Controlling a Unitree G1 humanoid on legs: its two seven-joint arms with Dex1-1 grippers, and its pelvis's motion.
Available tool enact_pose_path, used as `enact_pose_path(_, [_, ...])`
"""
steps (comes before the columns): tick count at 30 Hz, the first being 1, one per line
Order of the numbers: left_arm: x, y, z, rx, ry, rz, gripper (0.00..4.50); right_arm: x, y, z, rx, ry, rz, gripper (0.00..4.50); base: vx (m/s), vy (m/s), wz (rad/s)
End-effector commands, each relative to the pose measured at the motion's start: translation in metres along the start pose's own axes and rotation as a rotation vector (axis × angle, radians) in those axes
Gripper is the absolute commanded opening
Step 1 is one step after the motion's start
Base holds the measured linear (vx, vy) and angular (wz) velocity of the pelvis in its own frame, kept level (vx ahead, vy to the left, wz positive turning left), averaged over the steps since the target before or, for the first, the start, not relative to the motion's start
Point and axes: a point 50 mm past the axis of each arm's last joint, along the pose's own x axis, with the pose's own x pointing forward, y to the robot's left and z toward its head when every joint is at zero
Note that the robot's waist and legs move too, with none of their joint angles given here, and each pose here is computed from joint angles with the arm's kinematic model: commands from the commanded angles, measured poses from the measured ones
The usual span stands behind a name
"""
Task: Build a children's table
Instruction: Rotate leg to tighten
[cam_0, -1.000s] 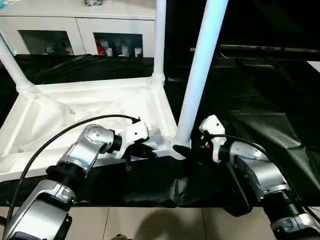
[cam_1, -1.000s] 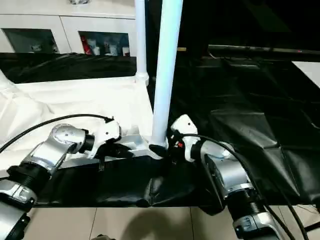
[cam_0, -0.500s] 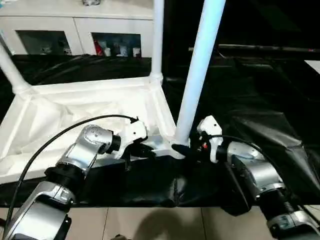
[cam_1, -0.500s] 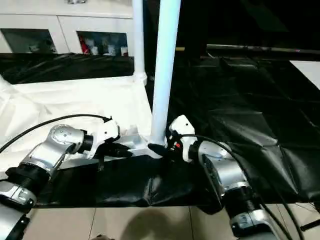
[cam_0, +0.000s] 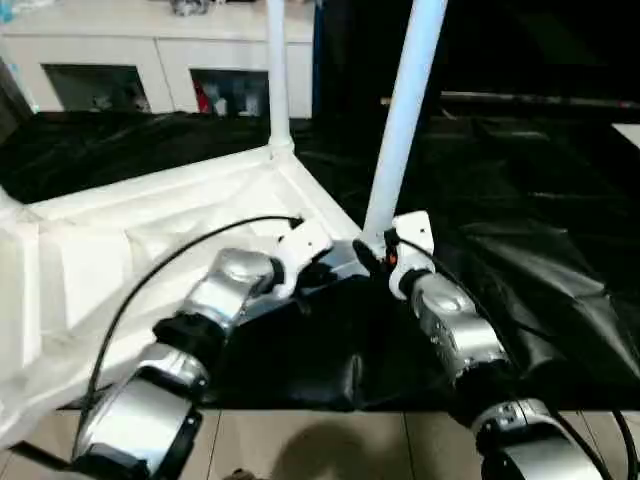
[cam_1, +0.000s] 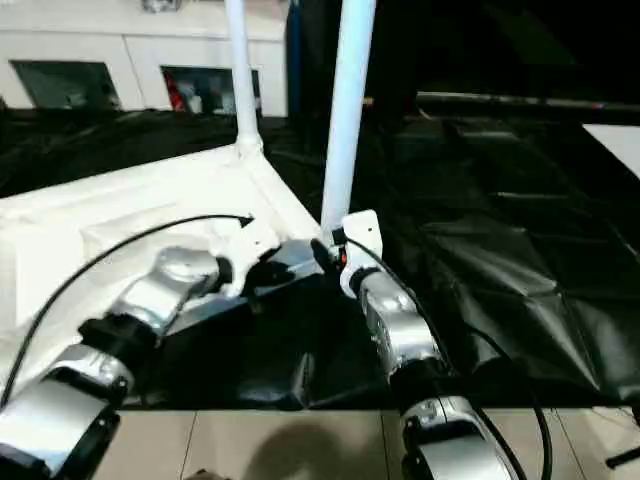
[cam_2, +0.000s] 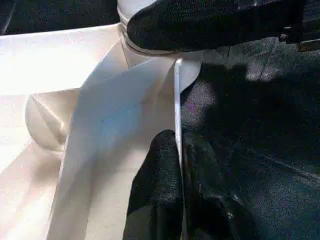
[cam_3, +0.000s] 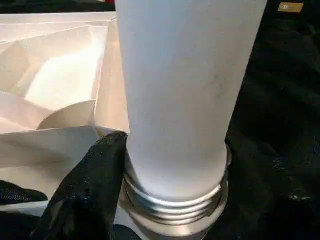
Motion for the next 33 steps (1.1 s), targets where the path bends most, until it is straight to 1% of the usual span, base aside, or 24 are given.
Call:
enact_pose_path(1, [0.007,-0.001,0.009,-0.045,-0.092,0.085,0.00,0.003,0.033,-0.016,0.021,0.057,0.143,3.09,0.000,0.000,0.00])
enact_pose_path(2, [0.003,0.001,0.006,-0.040,-0.097,0.075,0.00,0.000,0.025,-0.010,0.064,0.017,0.169,3.30,0.000,0.000,0.00])
enact_pose_path(3, [0.003,0.001,0.006,-0.040,-0.097,0.075,0.00,0.000,0.025,-0.010,0.064,0.017,0.169,3.30,0.000,0.000,0.00])
enact_pose_path(4, [0.001,0.002,0.005,-0.037,-0.099,0.075,0.00,0.000,0.022,-0.008,0.074,0.005,0.177,3.47,0.000,0.000,0.00])
enact_pose_path(5, [-0.002,0.003,0.002,-0.045,-0.103,0.059,0.00,-0.003,0.016,-0.005,0.057,-0.003,0.209,3.62,0.000,0.000,0.00])
enact_pose_path(6, [-0.003,0.003,0.001,-0.050,-0.106,0.052,0.00,-0.004,0.014,-0.004,0.044,-0.005,0.225,3.62,0.000,0.000,0.00])
enact_pose_path(7, [-0.007,0.004,-0.002,-0.058,-0.107,0.038,0.00,-0.008,0.008,-0.001,0.014,-0.001,0.272,3.72,0.000,0.000,0.00])
enact_pose_path(8, [-0.007,0.004,-0.002,-0.058,-0.107,0.038,0.00,-0.008,0.008,-0.001,0.014,-0.001,0.272,3.82,0.000,0.000,0.00])
enact_pose_path(9, [-0.011,0.006,-0.006,-0.056,-0.101,0.025,0.00,-0.012,0.002,0.001,-0.028,0.008,0.315,3.91,0.000,0.000,0.00])
enact_pose_path(11, [-0.021,0.006,-0.014,-0.040,-0.104,-0.037,0.00,-0.027,-0.014,0.003,-0.124,0.036,0.407,3.91,0.000,0.000,0.00])
enact_pose_path(12, [-0.021,0.006,-0.014,-0.040,-0.104,-0.037,0.00,-0.027,-0.014,0.003,-0.124,0.036,0.407,3.91,0.000,0.000,0.00])
enact_pose_path(13, [-0.025,0.005,-0.015,-0.021,-0.116,-0.078,0.00,-0.033,-0.021,0.005,-0.154,0.044,0.447,3.91,0.000,0.000,0.00])
enact_pose_path(14, [-0.030,0.002,-0.016,-0.008,-0.135,-0.154,0.00,-0.041,-0.027,0.006,-0.180,0.047,0.499,3.91,0.000,0.000,0.00])
enact_pose_path(15, [-0.032,-0.001,-0.016,-0.003,-0.141,-0.196,0.00,-0.044,-0.030,0.007,-0.192,0.048,0.522,3.91,0.000,0.000,0.00])
enact_pose_path(16, [-0.033,-0.001,-0.016,-0.002,-0.142,-0.201,0.00,-0.044,-0.030,0.007,-0.193,0.048,0.524,3.91,0.000,0.000,0.00])
enact_pose_path(19, [-0.041,-0.009,-0.018,0.022,-0.142,-0.328,0.00,-0.051,-0.035,0.012,-0.207,0.044,0.576,3.91,0.000,0.000,0.00])
enact_pose_path(20, [-0.041,-0.009,-0.018,0.022,-0.142,-0.330,0.00,-0.051,-0.035,0.012,-0.207,0.044,0.578,3.91,0.000,0.000,0.00])
enact_pose_path(23, [-0.048,-0.016,-0.019,0.018,-0.142,-0.425,0.00,-0.057,-0.034,0.017,-0.225,0.049,0.640,3.91,0.000,0.000,0.00])
enact_pose_path(26, [-0.049,-0.017,-0.019,0.017,-0.142,-0.441,0.00,-0.058,-0.033,0.017,-0.230,0.054,0.654,3.91,0.000,0.000,0.00])
enact_pose_path(27, [-0.050,-0.019,-0.019,0.027,-0.141,-0.457,0.00,-0.062,-0.031,0.013,-0.249,0.086,0.700,3.91,0.000,0.000,0.00])
enact_pose_path(29, [-0.050,-0.019,-0.019,0.027,-0.141,-0.457,0.00,-0.062,-0.031,0.013,-0.249,0.086,0.700,3.91,0.000,0.000,0.00])
enact_pose_path(33, [-0.051,-0.020,-0.019,0.042,-0.131,-0.459,0.00,-0.066,-0.029,0.009,-0.266,0.118,0.743,3.91,0.000,0.000,0.00])
